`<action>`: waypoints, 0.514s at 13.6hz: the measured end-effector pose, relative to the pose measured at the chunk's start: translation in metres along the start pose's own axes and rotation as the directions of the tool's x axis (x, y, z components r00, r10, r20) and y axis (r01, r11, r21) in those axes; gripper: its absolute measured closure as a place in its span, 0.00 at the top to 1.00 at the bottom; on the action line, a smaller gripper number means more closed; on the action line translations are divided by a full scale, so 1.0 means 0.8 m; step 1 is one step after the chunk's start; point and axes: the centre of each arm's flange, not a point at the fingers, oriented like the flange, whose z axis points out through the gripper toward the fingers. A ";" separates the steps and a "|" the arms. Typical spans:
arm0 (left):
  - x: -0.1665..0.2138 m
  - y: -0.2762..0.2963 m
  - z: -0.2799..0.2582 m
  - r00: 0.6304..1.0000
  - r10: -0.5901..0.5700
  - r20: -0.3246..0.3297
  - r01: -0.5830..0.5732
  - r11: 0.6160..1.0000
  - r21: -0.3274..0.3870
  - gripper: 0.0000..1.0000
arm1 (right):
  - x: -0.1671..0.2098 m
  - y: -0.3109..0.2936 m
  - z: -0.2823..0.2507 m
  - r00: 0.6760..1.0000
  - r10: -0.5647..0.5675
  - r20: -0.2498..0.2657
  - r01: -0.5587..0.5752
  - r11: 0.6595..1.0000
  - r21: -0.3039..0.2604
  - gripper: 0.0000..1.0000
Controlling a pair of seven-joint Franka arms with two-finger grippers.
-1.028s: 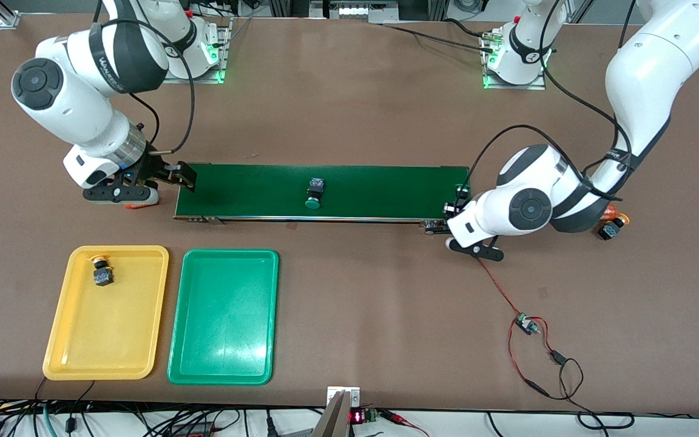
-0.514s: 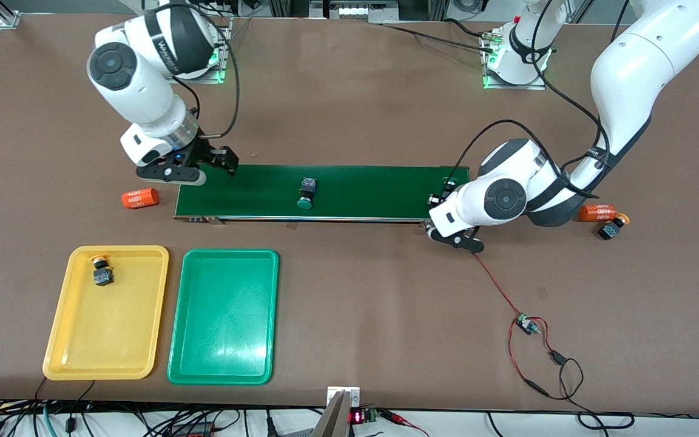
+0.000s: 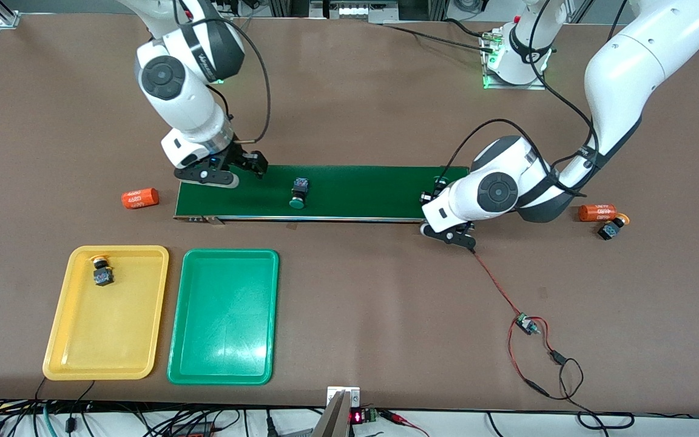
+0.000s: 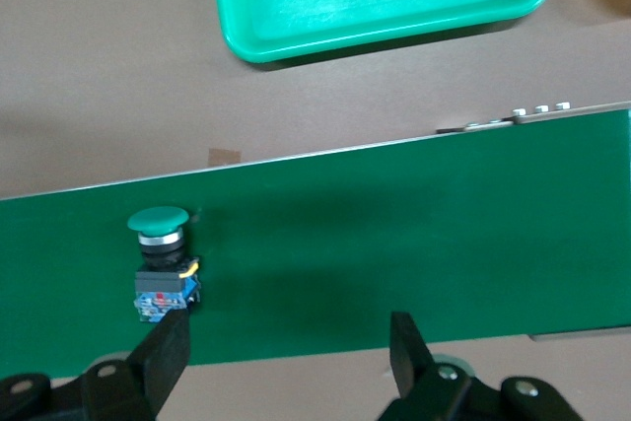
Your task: Sort buttons by color to trays
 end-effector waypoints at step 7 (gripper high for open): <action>0.005 0.000 -0.003 1.000 -0.008 -0.018 0.008 1.000 -0.005 0.76 | -0.008 -0.026 0.044 1.000 -0.006 -0.027 0.006 1.000 -0.006 0.91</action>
